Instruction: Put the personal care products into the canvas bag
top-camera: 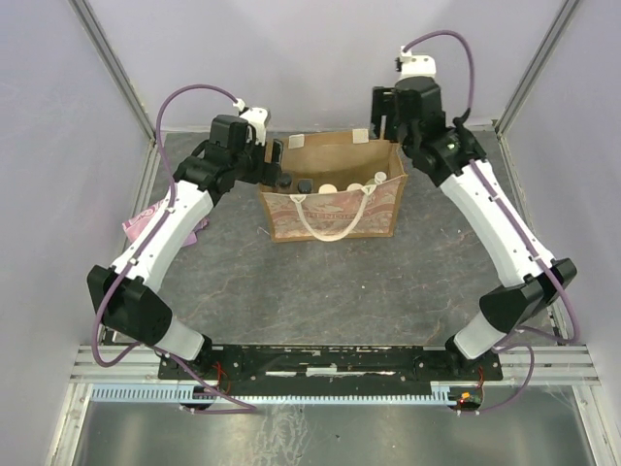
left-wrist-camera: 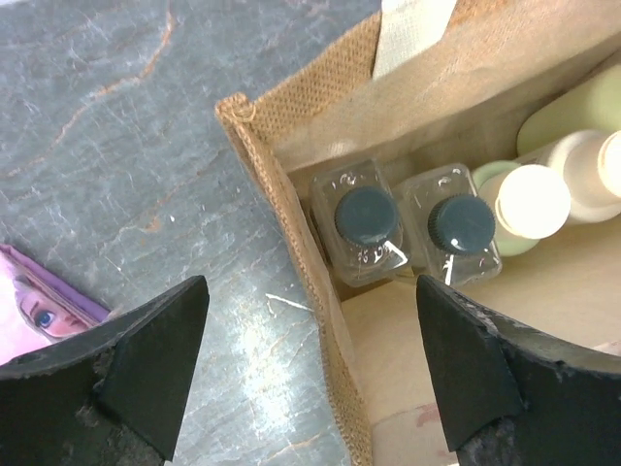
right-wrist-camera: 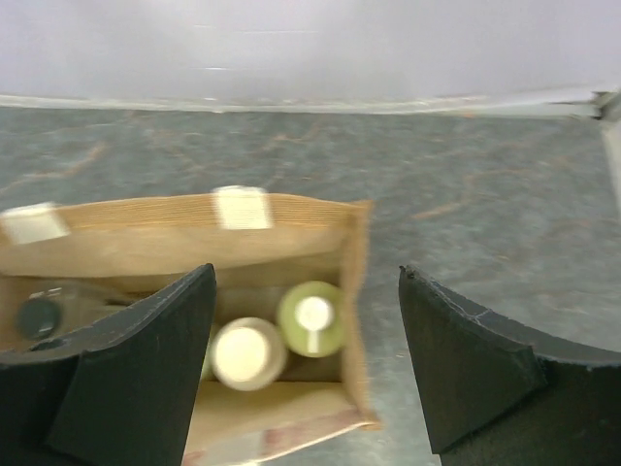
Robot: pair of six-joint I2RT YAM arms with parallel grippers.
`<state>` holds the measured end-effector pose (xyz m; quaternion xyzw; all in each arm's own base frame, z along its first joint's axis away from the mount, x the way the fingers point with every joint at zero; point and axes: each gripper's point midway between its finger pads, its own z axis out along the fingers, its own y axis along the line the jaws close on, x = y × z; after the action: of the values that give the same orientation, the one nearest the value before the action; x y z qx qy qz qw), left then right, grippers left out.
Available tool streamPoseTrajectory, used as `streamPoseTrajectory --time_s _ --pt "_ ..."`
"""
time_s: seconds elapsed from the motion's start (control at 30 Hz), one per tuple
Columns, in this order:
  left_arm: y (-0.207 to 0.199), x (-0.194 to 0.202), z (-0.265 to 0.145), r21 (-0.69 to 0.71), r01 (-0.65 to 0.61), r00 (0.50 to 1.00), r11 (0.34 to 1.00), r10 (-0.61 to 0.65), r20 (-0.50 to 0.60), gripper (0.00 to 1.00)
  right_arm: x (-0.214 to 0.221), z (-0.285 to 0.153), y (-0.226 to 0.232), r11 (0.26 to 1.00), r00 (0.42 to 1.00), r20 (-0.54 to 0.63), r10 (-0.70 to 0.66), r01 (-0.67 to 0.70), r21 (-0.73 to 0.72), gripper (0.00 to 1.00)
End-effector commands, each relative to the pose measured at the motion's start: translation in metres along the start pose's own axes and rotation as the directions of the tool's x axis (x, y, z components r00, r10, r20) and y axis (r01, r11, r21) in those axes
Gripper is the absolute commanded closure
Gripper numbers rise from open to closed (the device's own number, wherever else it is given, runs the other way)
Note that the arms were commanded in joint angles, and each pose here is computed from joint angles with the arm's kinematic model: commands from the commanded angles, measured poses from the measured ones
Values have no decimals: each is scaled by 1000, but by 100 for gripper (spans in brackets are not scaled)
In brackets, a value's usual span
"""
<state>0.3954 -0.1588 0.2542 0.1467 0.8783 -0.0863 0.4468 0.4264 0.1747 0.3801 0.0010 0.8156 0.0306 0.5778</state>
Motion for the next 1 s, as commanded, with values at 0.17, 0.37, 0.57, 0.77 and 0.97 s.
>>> streamPoseTrajectory --time_s 0.17,0.37,0.57,0.77,0.97 --pt "3 -78 -44 -17 67 974 998 -62 217 4 17 39 -115 981 995 -95 -42 60 186 15" --pt "29 -98 -43 -64 119 970 991 -102 223 2 38 73 -164 975 983 -166 77 -39 217 14" --pt "100 -89 -21 -71 294 942 953 -277 190 1 64 85 -188 963 966 -237 105 -39 268 13" --pt "159 -61 -3 -249 377 925 892 -349 151 1 91 83 -208 946 950 -290 119 -20 323 13" --pt "176 -49 9 -337 422 907 842 -390 161 0 99 80 -218 940 947 -301 111 -1 343 12"
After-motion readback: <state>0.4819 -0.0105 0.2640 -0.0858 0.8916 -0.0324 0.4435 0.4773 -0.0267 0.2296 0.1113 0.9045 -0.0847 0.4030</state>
